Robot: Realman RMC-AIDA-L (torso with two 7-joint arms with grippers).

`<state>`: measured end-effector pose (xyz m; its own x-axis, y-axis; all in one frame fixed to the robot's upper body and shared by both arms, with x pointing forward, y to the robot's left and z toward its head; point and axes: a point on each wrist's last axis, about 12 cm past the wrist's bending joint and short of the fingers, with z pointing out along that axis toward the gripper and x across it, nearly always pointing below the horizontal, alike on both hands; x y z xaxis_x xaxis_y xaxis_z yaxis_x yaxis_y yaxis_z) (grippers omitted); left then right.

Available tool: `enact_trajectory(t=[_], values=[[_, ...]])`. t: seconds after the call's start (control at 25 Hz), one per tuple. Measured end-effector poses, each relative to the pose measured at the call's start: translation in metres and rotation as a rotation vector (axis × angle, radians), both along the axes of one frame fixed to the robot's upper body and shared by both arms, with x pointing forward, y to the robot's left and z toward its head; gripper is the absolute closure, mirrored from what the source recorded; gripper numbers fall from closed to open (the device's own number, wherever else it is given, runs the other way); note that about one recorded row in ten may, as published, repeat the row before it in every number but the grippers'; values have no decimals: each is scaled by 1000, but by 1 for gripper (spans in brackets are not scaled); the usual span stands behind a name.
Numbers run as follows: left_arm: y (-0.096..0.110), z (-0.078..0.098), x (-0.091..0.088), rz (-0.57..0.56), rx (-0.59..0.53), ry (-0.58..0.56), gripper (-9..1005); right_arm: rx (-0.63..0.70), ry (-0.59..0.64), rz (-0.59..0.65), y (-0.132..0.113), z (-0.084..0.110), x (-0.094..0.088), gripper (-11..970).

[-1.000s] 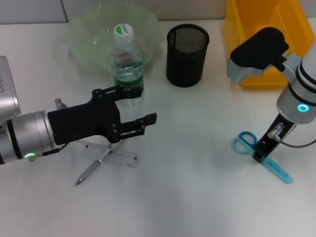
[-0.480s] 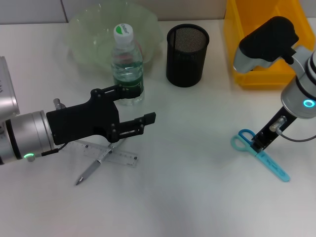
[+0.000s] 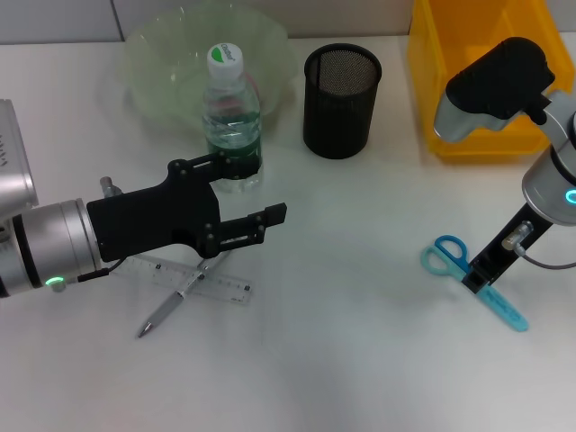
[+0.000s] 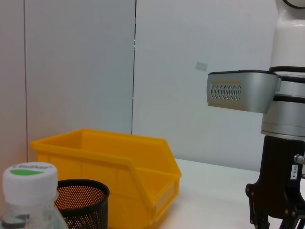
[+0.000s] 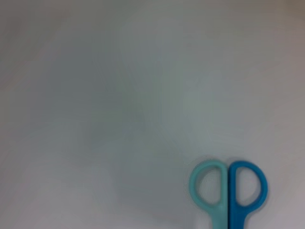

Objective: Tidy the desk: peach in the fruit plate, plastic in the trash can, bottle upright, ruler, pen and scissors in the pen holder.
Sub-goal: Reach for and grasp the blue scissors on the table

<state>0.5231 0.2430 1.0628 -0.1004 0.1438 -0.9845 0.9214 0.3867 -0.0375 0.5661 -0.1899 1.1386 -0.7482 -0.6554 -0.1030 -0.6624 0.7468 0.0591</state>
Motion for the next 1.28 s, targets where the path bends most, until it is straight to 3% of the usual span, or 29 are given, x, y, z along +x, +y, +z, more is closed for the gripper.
enact_trajectory(t=[0.2, 0.64, 1.28], values=[[0, 0, 0, -2, 2, 0, 271, -7, 5, 6, 1, 0, -1, 699], [1, -1, -1, 1, 1, 4, 271, -12, 1, 6, 2, -1, 0, 503], [1, -3, -2, 2, -3, 13, 271, -10, 6, -18, 0, -12, 2, 507]])
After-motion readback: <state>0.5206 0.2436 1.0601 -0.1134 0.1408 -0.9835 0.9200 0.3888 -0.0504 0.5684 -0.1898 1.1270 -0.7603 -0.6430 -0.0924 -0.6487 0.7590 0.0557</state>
